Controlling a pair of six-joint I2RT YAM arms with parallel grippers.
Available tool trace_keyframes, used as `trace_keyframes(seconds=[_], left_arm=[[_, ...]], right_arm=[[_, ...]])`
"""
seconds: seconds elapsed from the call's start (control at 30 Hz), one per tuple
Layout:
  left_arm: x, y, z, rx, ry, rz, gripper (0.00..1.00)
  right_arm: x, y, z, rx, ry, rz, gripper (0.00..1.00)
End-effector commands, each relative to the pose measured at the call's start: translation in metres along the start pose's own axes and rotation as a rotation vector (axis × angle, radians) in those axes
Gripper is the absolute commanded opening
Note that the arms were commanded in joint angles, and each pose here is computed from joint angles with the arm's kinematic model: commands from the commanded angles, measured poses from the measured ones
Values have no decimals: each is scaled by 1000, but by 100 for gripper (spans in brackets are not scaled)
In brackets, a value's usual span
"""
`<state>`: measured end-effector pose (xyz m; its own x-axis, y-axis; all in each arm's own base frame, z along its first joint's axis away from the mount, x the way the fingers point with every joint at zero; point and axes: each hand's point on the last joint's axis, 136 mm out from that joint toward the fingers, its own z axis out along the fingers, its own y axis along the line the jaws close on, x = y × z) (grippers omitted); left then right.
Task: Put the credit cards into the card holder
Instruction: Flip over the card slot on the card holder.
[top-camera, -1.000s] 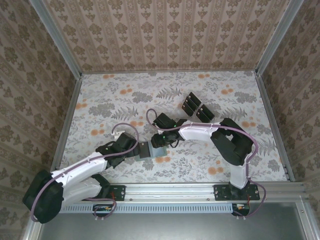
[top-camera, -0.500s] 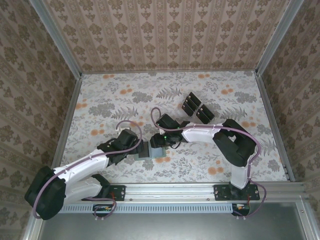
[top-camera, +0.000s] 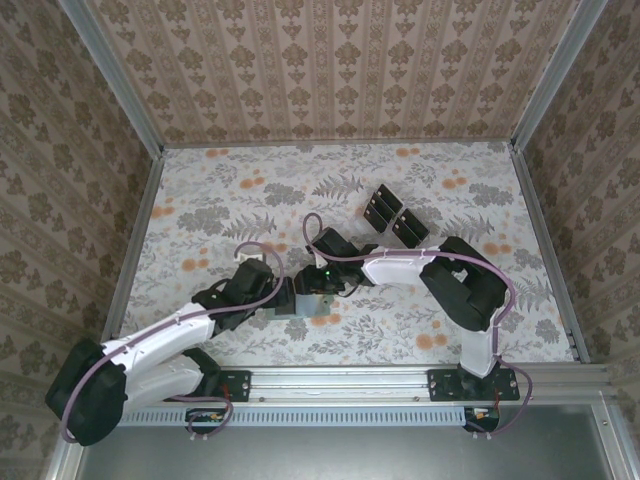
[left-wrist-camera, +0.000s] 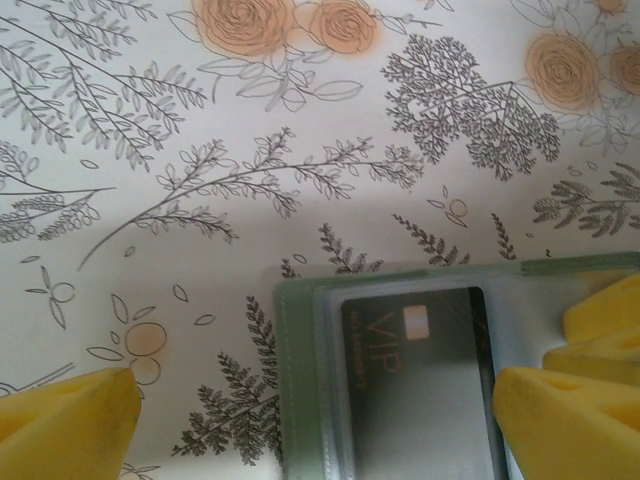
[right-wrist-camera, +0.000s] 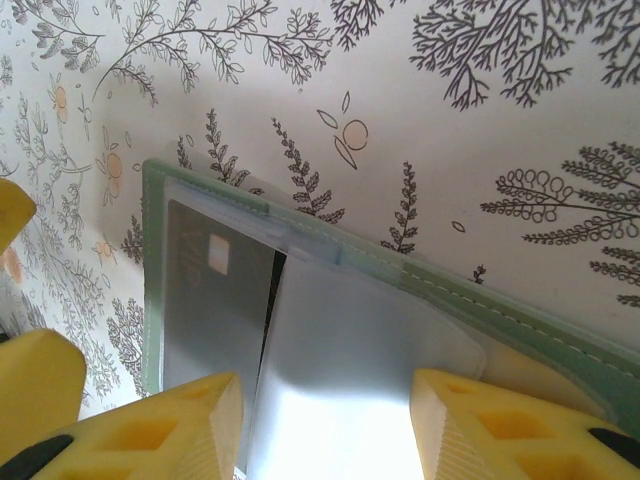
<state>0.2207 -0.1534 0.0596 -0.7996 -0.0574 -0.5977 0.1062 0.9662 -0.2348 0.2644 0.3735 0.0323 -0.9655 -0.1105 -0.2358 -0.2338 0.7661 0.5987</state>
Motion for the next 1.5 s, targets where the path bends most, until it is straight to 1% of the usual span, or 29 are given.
trace_keyframes(seconds=[0.0,0.3,0.57,0.83,1.13,1.3,1.47], left_arm=[[3,-7,-2,40,-14,35,100],[19,-17,-9,89,-49,92,100],[20,-29,-13,134,-80,150,100],[19,-37,-6,131,-73,191,100],[21,-35,6,79,-56,224,100],[29,-22,13,10,-27,225,100],[37,-13,16,-32,-1,221,100]], right_arm=[[14,-9,12,8,56,48,49],[11,-8,15,0,39,76,49],[11,-8,15,-4,37,86,49],[12,-9,16,-7,40,95,49],[12,-10,15,-7,38,102,49],[12,-8,13,-13,37,100,49],[8,-3,8,-29,29,95,48]])
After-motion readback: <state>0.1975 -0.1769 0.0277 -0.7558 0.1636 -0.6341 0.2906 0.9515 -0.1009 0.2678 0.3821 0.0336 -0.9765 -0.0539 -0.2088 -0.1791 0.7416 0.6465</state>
